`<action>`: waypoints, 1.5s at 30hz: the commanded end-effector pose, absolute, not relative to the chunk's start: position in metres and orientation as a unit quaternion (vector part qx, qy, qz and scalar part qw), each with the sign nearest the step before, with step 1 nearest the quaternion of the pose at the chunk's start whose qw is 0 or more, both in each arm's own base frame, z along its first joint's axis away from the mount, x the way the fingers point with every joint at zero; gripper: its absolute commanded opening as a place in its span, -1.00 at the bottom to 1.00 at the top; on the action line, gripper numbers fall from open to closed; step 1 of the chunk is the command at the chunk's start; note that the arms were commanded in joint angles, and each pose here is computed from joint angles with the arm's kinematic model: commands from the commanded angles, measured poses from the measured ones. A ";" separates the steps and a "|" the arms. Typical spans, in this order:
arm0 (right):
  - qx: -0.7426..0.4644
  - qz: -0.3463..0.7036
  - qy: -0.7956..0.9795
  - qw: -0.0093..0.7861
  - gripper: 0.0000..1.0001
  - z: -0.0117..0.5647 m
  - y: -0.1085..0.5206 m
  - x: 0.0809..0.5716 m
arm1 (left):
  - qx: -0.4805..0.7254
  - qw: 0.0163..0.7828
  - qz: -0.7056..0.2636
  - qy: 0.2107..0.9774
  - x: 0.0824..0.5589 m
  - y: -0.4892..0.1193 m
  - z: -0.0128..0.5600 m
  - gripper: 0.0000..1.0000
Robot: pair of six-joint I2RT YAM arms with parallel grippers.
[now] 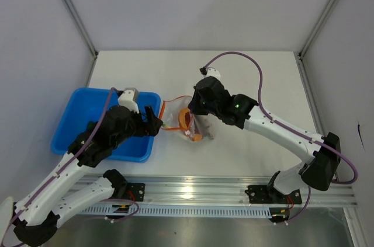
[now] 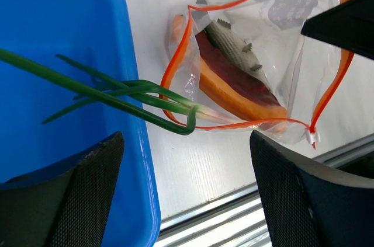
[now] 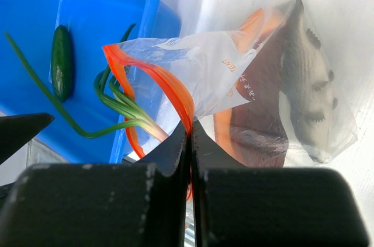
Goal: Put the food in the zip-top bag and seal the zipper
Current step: Adjust the zipper food storage bag at the center of the board.
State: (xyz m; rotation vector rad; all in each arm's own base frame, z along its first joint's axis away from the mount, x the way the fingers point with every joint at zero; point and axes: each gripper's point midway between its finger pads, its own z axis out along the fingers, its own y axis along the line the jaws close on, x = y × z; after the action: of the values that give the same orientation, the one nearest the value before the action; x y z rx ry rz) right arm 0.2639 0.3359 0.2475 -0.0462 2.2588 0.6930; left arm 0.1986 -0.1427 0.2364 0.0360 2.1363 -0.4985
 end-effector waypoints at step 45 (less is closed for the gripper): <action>-0.012 0.316 0.855 0.411 -1.00 0.292 0.327 0.259 | -0.095 0.339 -0.254 0.901 0.244 -0.155 0.193 -0.35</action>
State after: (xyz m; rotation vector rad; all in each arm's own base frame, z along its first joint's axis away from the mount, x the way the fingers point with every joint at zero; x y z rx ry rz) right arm 0.2558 0.3274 0.2619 -0.0502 2.2382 0.7368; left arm 0.2413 -0.1690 0.1792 -0.2569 2.4138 -0.7297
